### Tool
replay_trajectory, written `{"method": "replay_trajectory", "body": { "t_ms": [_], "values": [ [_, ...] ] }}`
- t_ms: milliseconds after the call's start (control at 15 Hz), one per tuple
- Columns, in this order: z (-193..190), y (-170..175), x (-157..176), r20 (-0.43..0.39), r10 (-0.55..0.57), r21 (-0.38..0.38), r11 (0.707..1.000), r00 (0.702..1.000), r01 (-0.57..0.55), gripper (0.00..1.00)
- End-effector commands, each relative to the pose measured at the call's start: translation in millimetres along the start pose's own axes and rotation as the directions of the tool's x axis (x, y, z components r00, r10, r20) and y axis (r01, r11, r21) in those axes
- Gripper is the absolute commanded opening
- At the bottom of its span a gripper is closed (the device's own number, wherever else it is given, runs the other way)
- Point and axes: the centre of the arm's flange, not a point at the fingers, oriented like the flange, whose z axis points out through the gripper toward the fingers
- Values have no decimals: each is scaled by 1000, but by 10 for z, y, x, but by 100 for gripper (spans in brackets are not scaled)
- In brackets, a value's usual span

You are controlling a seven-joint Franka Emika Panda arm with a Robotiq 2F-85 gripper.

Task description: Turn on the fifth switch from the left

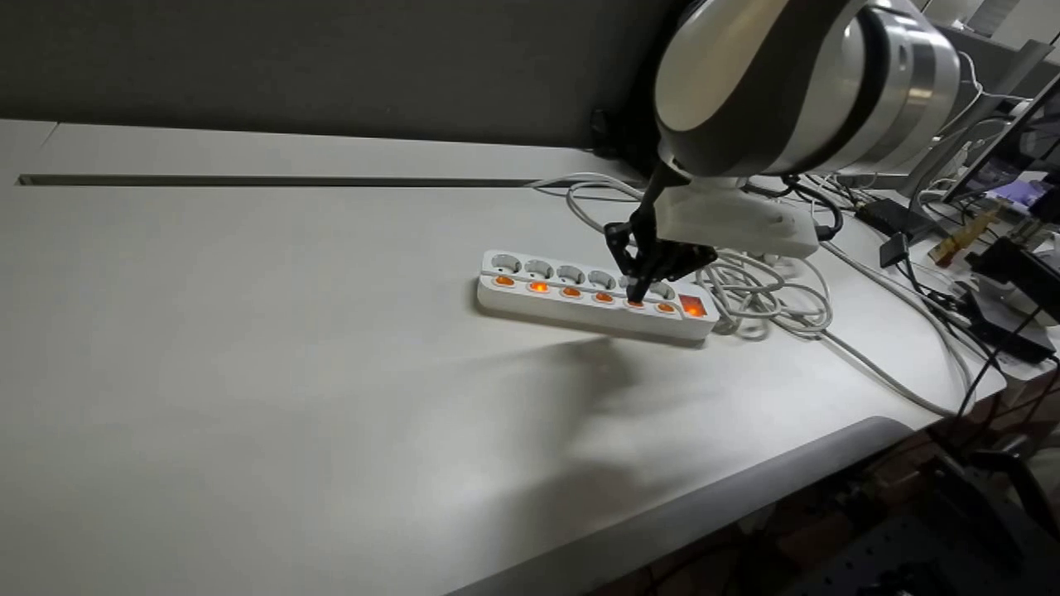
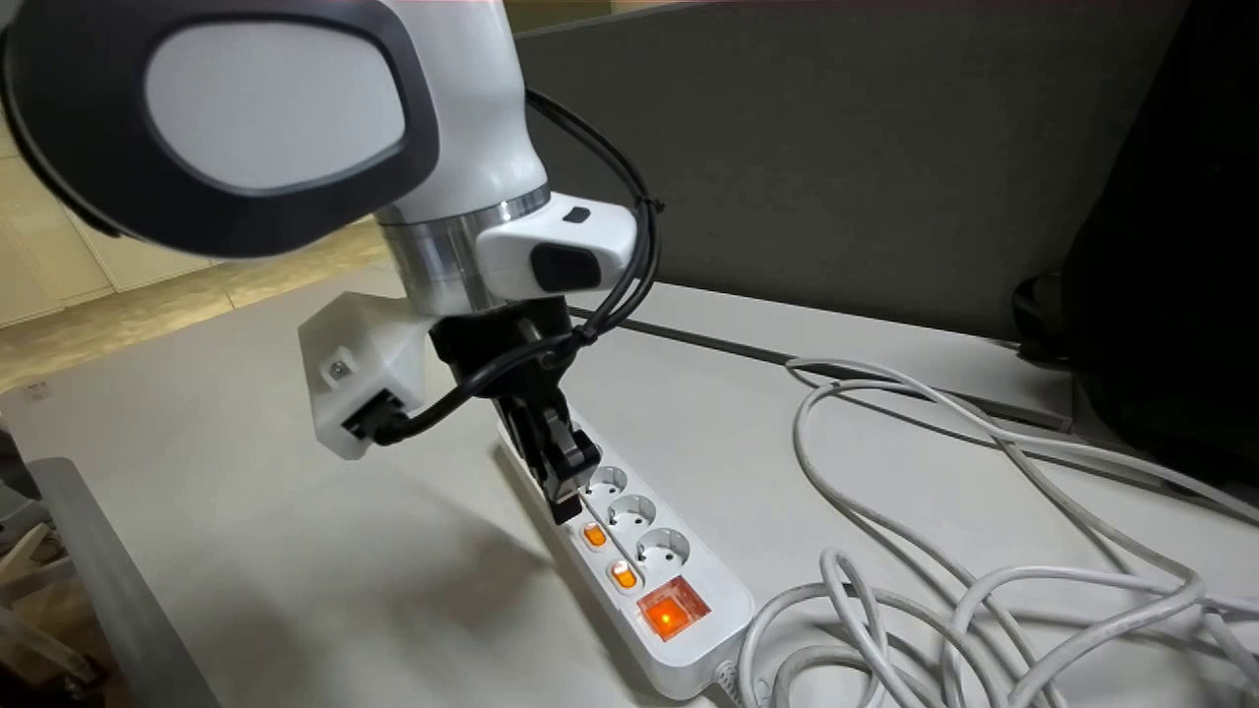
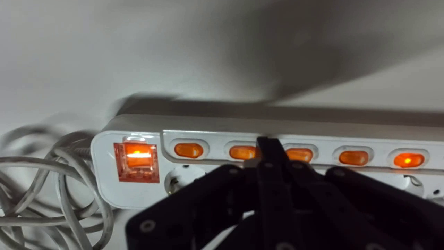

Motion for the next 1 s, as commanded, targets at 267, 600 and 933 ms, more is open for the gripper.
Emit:
{"method": "replay_trajectory", "body": {
  "t_ms": [267, 600, 933],
  "values": [
    [69, 40, 142, 4, 65, 6, 998, 998, -65, 0],
    [171, 75, 157, 17, 77, -8, 997, 997, -77, 0],
    [237, 104, 172, 24, 82, -24, 996, 996, -82, 0]
  ]
}}
